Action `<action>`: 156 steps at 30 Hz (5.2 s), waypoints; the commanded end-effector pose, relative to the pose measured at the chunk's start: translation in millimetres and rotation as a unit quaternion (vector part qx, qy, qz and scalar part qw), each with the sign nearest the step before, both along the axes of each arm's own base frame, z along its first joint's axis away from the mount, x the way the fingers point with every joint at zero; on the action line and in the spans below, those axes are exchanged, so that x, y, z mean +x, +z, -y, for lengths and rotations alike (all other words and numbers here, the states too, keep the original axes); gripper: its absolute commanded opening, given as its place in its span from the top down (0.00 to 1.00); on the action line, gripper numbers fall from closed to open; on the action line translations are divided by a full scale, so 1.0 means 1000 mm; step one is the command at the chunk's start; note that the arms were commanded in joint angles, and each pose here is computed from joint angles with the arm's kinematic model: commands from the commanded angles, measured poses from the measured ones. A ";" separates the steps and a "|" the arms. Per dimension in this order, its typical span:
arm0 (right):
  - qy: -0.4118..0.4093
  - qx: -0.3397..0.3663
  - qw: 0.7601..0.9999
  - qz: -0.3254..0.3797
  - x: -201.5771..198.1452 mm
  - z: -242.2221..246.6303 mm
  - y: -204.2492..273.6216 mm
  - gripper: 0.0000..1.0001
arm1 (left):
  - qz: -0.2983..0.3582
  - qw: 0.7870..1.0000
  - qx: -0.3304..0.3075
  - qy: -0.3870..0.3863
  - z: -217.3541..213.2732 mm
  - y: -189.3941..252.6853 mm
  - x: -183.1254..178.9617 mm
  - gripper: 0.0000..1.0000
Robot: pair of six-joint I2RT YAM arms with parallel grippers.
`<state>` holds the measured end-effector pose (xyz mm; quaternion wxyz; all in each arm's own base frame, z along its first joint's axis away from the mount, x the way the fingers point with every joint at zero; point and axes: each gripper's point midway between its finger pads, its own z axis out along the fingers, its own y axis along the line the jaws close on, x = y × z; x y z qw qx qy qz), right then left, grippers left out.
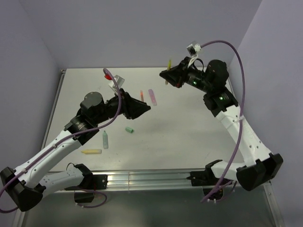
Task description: Insert the pens into the pen caps
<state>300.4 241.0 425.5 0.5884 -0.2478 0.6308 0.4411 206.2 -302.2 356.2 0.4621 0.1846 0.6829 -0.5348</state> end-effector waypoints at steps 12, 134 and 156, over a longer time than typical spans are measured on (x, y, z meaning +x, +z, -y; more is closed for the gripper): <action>-0.280 -0.236 0.865 -0.342 0.203 0.064 -0.256 1.00 | -0.035 0.971 0.078 0.222 -0.068 0.017 0.057 0.49; -0.169 -0.125 0.926 -0.312 0.087 0.012 -0.207 0.60 | -0.508 0.646 0.213 0.529 -0.221 -0.334 0.042 0.45; -0.156 -0.120 0.929 -0.313 0.085 0.007 -0.206 0.67 | -0.515 0.652 0.216 0.513 -0.213 -0.335 0.049 0.61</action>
